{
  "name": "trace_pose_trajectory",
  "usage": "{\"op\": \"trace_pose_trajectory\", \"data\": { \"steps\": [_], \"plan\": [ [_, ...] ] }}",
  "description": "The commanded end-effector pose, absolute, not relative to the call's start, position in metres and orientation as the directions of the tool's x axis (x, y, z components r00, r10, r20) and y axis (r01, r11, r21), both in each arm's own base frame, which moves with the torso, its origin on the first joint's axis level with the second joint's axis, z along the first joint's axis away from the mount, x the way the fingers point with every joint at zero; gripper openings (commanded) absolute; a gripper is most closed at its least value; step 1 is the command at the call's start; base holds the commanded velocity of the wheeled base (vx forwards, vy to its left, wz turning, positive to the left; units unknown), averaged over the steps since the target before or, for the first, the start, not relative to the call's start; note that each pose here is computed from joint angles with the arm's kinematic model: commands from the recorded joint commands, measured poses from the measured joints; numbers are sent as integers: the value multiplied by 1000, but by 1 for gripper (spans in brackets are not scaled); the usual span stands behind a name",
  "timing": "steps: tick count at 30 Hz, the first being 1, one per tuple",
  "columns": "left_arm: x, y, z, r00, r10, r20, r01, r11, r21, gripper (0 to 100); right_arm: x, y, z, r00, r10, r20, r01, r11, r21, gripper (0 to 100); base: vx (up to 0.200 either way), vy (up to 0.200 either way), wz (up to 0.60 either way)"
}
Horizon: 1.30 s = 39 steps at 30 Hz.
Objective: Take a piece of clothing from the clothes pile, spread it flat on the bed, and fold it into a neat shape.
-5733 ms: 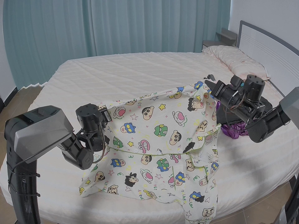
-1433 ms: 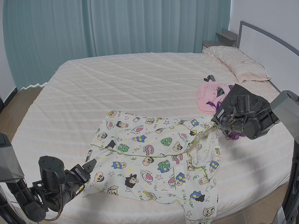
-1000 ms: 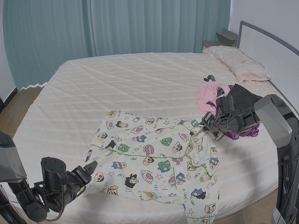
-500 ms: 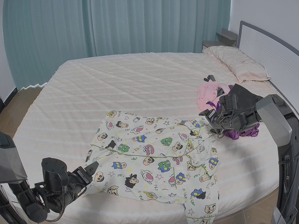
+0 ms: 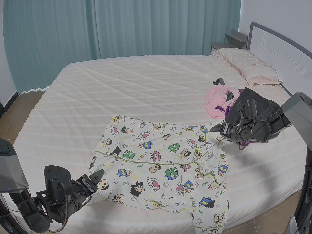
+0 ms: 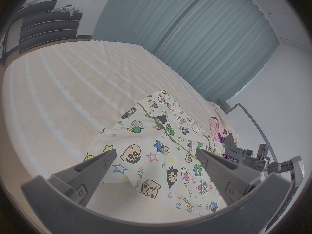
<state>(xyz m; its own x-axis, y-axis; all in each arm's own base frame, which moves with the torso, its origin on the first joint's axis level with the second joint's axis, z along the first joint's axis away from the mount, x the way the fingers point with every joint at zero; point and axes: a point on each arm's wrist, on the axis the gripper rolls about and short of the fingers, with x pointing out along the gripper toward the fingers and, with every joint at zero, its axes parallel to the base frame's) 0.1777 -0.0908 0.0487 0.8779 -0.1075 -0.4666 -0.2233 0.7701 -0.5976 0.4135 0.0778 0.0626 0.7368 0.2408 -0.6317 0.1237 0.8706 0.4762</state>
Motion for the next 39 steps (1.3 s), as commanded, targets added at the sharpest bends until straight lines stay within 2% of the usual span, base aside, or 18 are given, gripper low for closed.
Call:
{"op": "trace_pose_trajectory", "data": {
  "steps": [1, 6, 10, 14, 18, 24, 30, 33, 39],
  "plan": [
    [174, -89, 48, 873, -106, -476, -229, 772, -592, 100, 373, 73, 98, 750, 257, -609, 83, 877, 473, 100, 0, 0, 0],
    [174, -91, 47, 870, -112, -479, -228, 772, -594, 100, 343, 64, 95, 717, 244, -652, 47, 917, 396, 100, 0, 0, 0],
    [173, -93, 47, 870, -123, -477, -225, 762, -607, 100, 331, 57, 91, 706, 240, -667, 63, 916, 396, 100, 0, 0, 0],
    [172, -93, 48, 871, -127, -475, -221, 762, -609, 100, 308, 50, 69, 662, 287, -693, 54, 903, 426, 100, 0, 0, 0],
    [173, -93, 48, 872, -126, -473, -221, 761, -609, 100, 293, 48, 54, 670, 302, -678, 39, 898, 439, 100, 0, 0, 0],
    [173, -93, 46, 866, -124, -485, -227, 766, -601, 100, 284, 43, 34, 649, 346, -678, 26, 880, 473, 100, 0, 0, 0],
    [172, -93, 47, 869, -124, -479, -225, 764, -605, 100, 286, 34, 33, 655, 352, -669, 36, 870, 493, 100, 0, 0, 0],
    [172, -93, 48, 871, -122, -475, -224, 763, -606, 100, 285, 35, 26, 623, 393, -676, 21, 856, 517, 100, 0, 0, 0],
    [173, -93, 46, 868, -123, -482, -226, 765, -603, 100, 281, 35, 15, 590, 395, -704, 31, 860, 509, 100, 0, 0, 0]
  ]
}}
